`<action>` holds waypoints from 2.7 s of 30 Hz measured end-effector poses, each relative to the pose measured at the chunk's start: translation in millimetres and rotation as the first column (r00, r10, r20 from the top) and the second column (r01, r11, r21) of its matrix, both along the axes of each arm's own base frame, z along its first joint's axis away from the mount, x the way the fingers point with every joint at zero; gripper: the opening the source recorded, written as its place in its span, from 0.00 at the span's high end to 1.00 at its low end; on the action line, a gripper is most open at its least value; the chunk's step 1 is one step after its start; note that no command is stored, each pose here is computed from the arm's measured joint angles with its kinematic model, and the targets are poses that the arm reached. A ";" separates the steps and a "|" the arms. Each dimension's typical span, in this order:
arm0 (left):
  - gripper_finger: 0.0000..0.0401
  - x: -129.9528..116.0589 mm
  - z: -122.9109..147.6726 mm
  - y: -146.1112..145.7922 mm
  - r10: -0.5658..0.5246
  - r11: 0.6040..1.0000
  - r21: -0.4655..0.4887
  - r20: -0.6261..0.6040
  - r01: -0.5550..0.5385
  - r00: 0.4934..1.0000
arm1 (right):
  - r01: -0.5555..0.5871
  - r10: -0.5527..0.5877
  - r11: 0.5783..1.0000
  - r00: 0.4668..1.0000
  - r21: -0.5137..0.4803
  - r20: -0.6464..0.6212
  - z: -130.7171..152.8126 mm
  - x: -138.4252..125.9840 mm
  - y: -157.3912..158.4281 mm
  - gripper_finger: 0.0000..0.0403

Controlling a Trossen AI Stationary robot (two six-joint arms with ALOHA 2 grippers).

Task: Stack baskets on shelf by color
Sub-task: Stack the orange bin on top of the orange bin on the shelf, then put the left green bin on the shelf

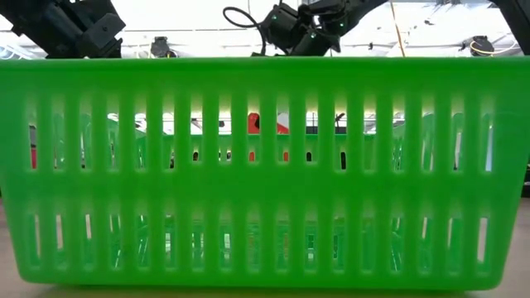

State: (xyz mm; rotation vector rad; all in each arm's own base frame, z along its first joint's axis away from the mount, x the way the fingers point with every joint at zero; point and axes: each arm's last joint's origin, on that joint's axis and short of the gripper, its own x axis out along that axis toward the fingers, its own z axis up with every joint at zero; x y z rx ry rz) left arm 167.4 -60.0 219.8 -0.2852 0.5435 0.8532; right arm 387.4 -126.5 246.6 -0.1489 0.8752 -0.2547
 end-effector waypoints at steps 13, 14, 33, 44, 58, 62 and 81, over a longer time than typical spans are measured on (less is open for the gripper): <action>0.36 0.0 0.0 0.0 0.001 1.000 -0.001 0.002 -0.001 1.000 | 0.022 -0.020 0.999 0.998 0.034 -0.055 22.0 -2.6 0.6 0.99; 0.36 0.1 0.0 0.0 0.001 1.000 -0.002 0.002 -0.001 1.000 | 0.031 -0.028 0.998 0.997 0.046 -0.068 21.1 -3.8 1.1 0.99; 0.36 0.4 -0.4 -0.7 -0.004 1.000 -0.027 -0.001 0.004 1.000 | 0.018 -0.016 0.999 0.998 0.035 -0.061 25.3 -5.5 0.7 0.71; 0.36 10.1 5.5 -38.6 -0.282 0.910 -0.281 0.117 0.304 0.952 | -0.371 0.329 0.907 0.919 0.200 0.216 69.8 -65.7 72.7 0.75; 0.62 74.6 14.0 -111.4 -0.168 0.723 -0.681 -0.338 -0.117 0.926 | -0.311 0.181 0.912 0.889 0.267 0.420 0.8 -178.4 132.8 0.81; 0.65 94.5 -3.8 -120.2 -0.109 0.566 -0.735 -0.516 -0.374 0.849 | -0.263 0.132 0.929 0.893 0.261 0.429 0.6 -189.5 133.7 0.81; 0.47 104.8 -32.1 -121.4 -0.083 0.589 -0.702 -0.545 -0.400 0.834 | -0.289 0.155 0.930 0.868 0.226 0.472 7.4 -192.6 134.7 0.81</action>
